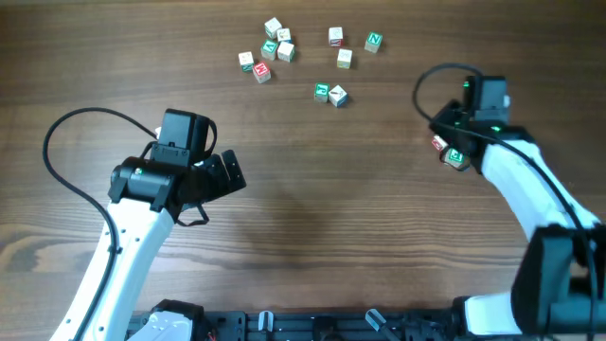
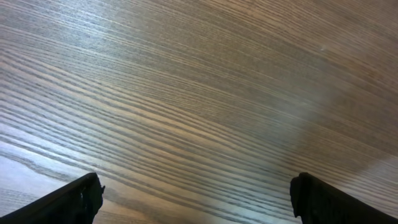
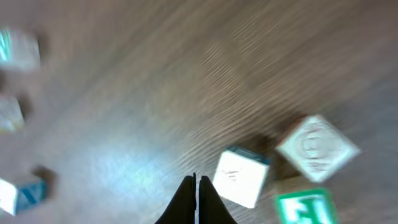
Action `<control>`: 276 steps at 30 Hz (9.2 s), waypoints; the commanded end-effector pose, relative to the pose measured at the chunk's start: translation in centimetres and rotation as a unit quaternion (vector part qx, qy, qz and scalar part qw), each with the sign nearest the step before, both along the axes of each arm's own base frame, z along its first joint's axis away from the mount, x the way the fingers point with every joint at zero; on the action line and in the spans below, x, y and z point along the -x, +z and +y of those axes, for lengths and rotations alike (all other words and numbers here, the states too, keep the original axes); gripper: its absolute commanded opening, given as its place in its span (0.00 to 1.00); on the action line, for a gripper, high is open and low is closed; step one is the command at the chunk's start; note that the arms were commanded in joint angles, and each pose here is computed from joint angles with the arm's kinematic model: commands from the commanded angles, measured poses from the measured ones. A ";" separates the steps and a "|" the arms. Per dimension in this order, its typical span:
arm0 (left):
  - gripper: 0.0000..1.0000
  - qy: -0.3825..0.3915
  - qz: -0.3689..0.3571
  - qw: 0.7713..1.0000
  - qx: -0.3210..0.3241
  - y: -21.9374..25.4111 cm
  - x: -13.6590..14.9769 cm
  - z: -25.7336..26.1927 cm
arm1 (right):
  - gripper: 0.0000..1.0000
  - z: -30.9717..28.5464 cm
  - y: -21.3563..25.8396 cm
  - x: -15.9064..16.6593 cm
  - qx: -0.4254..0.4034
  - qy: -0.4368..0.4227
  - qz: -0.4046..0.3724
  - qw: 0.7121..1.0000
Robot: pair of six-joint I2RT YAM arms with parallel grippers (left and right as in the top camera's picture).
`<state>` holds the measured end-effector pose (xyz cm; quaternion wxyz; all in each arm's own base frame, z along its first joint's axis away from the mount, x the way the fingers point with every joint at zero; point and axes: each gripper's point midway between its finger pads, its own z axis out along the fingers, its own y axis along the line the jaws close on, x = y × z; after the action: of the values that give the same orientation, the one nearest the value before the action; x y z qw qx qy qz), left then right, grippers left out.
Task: Form a circle
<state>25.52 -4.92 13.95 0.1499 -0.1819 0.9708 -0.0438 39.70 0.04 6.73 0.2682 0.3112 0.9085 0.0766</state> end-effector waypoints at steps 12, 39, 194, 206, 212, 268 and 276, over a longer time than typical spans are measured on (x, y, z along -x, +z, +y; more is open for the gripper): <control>1.00 0.001 0.000 1.000 0.002 0.0 0.0 0.1 | 0.05 2.4 -3.5 1.7 0.024 0.028 0.109 0.993; 1.00 0.001 0.000 1.000 0.001 0.0 0.0 0.1 | 0.05 -0.1 -4.3 2.8 0.042 -0.053 0.134 0.989; 1.00 0.001 0.000 1.000 0.002 0.0 0.0 0.1 | 0.05 -1.6 -4.5 -0.9 0.074 -0.095 0.118 0.986; 1.00 0.001 0.000 1.000 0.002 0.0 0.0 0.1 | 0.05 -1.7 -4.5 -0.9 0.075 -0.100 0.119 0.985; 1.00 0.001 0.000 1.000 0.001 0.0 0.0 0.1 | 0.05 -1.8 -4.4 -0.9 0.074 -0.100 0.118 0.985; 1.00 0.001 0.000 1.000 0.001 0.0 0.0 0.1 | 0.04 -9.1 -4.9 0.3 0.055 -0.165 0.175 0.969; 1.00 0.001 0.000 1.000 0.002 0.0 0.0 0.1 | 0.04 -8.8 -5.0 0.5 0.048 -0.157 0.181 0.970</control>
<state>25.53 -4.92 13.95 0.1501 -0.1818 0.9708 -0.0439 39.69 -8.84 2.48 0.1365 0.4520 0.8790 -0.0666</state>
